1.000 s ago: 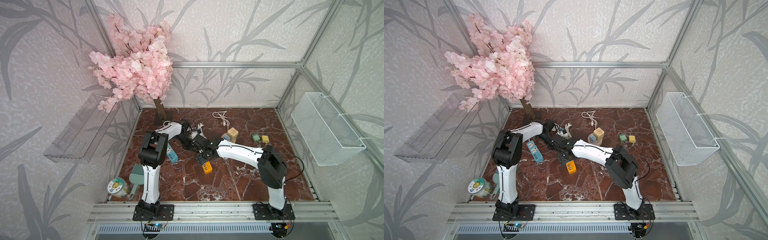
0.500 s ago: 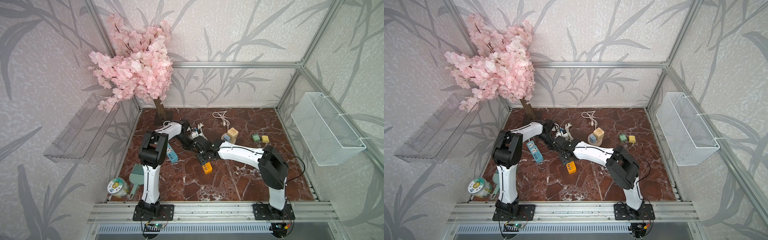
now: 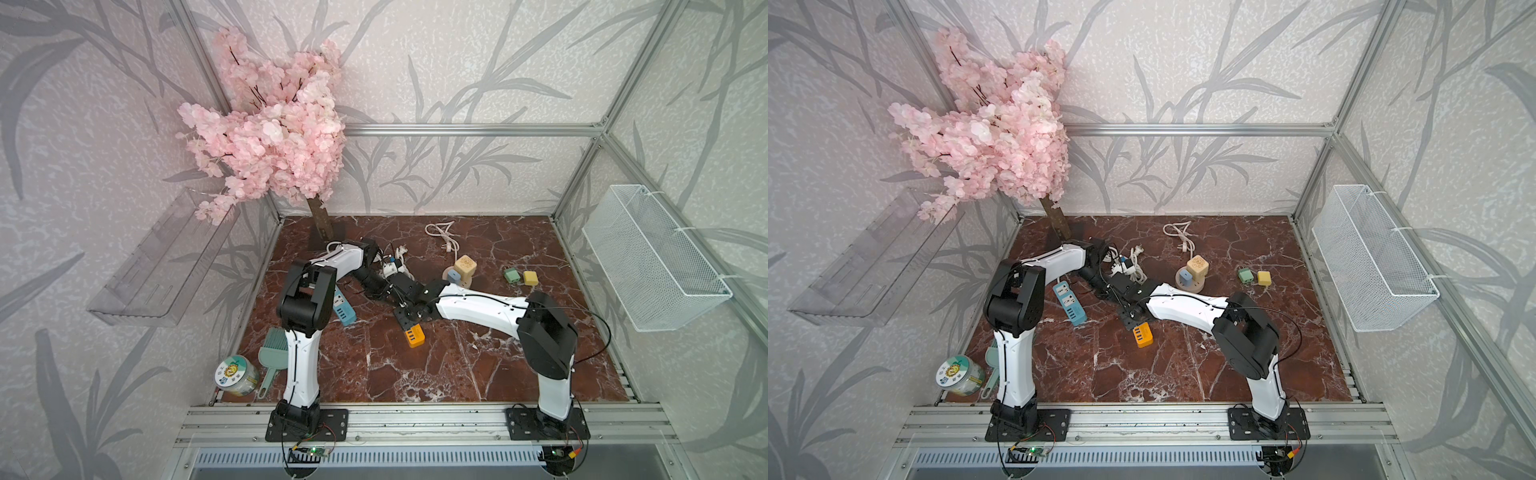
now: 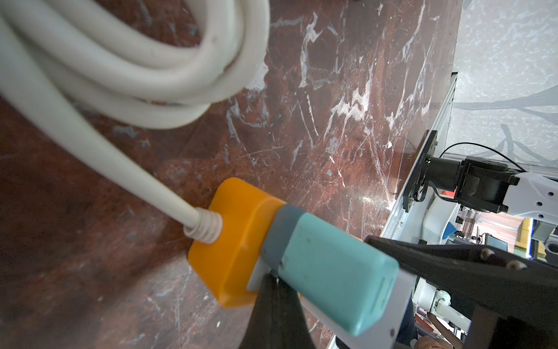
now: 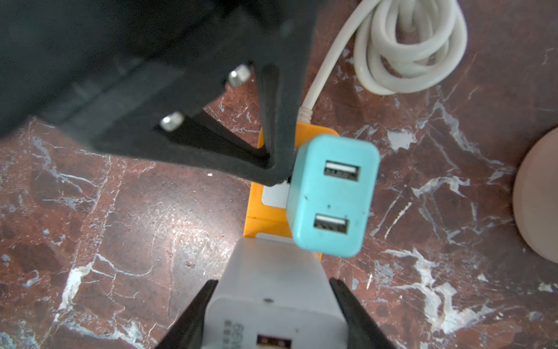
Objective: Pull the plug off the socket
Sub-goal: Remove the plug from the socket.
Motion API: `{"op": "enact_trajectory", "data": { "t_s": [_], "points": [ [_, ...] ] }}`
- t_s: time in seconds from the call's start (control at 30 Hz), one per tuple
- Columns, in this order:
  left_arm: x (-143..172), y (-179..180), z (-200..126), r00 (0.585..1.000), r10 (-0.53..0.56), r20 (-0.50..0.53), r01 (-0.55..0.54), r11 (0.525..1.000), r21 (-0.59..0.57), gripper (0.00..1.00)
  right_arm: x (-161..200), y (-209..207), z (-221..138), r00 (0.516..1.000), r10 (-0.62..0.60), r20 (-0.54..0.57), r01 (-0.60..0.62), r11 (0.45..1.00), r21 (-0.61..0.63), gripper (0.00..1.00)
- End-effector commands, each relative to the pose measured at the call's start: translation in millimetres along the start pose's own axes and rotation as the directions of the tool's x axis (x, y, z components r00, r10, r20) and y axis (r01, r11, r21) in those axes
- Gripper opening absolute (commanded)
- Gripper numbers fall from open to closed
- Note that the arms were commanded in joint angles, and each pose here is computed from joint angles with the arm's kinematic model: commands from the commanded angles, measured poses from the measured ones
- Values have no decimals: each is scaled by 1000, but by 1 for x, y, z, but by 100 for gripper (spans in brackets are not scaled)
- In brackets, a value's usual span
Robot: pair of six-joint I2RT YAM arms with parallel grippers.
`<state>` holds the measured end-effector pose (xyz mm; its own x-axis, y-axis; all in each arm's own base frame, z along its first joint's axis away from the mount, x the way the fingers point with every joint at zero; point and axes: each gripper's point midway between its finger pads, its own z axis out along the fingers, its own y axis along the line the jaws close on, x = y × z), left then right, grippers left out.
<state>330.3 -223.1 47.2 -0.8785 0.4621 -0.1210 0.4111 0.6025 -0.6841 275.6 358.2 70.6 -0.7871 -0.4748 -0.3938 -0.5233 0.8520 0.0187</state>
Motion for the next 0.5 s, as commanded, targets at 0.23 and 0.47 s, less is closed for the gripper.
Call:
{"op": "enact_trajectory", "data": {
  "t_s": [0.23,0.47],
  "points": [
    [8,27,14,998,-29,-56,24,997,-79,0,-23,0,-41,994,-3,109,3,1000,-5,32],
    [9,28,14,998,-31,-58,26,996,-79,0,-28,1,-50,992,0,127,2,1000,-12,31]
  ]
}}
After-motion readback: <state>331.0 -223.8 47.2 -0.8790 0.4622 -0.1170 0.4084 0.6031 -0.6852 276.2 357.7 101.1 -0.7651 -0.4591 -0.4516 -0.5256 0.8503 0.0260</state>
